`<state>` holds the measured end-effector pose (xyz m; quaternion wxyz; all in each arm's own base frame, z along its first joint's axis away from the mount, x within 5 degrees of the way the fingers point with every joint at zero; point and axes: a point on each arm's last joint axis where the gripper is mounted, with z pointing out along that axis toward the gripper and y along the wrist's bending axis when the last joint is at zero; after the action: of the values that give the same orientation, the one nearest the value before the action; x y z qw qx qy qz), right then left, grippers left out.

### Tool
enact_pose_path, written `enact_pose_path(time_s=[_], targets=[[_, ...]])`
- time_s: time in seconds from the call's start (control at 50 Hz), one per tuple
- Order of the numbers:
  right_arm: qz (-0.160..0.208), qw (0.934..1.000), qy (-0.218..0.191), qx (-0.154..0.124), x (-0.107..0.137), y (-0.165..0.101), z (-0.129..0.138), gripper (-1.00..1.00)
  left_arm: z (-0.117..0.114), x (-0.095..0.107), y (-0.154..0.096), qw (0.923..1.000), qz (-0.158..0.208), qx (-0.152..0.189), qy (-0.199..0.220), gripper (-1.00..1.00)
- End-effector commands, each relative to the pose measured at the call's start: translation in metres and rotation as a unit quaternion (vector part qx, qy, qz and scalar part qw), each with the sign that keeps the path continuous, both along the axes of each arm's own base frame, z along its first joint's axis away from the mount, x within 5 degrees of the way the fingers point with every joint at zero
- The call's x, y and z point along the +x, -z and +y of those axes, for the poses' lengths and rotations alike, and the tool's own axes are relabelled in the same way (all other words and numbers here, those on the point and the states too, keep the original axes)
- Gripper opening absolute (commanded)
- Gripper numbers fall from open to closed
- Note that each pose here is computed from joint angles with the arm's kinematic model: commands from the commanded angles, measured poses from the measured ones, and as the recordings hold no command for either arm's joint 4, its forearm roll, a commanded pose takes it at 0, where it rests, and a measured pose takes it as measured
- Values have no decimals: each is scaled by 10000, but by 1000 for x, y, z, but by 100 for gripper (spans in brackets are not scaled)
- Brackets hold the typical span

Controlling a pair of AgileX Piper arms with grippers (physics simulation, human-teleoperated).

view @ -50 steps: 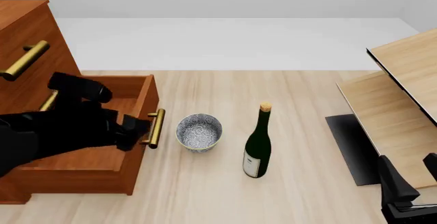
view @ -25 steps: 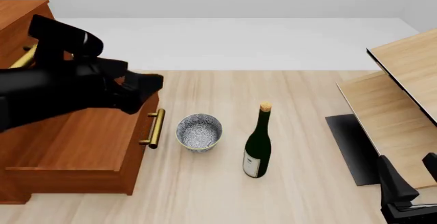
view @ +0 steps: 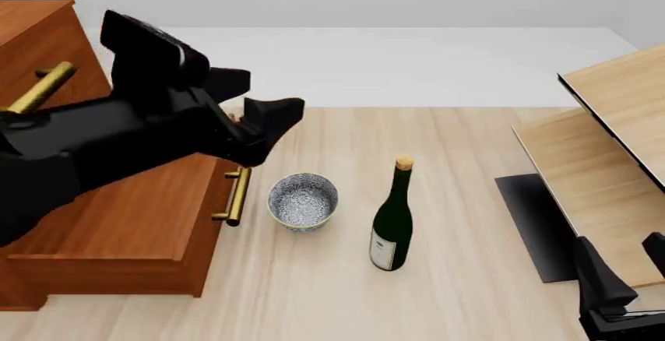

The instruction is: Put the wine bottle in the bottom drawer of the cabinet.

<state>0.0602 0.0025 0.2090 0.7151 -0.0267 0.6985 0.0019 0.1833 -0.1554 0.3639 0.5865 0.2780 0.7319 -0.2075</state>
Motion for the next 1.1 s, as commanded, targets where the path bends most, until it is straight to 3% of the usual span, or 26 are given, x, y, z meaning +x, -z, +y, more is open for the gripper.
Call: enact_pose_path(time_s=[0.02,0.06,0.1,0.18,0.24,0.46,1.1], targets=[[2,10000,-2,-2,0,0,0,100,-20,3,9,9993,-239,-63,282,100],[2,10000,-4,-15,0,0,0,100,-24,1,11,9983,-408,44,408,100],[4,10000,-7,-19,0,0,0,100,-24,4,11,9990,-253,-163,316,100],[3,10000,-5,-13,0,0,0,100,-32,5,17,9985,-316,-183,404,100],[4,10000,-9,-22,0,0,0,100,-34,7,17,9984,-205,-380,370,100],[4,10000,-19,-39,0,0,0,100,-47,14,26,9981,-112,-440,426,100],[2,10000,-22,-12,0,0,0,100,-97,29,52,9966,13,-178,810,100]])
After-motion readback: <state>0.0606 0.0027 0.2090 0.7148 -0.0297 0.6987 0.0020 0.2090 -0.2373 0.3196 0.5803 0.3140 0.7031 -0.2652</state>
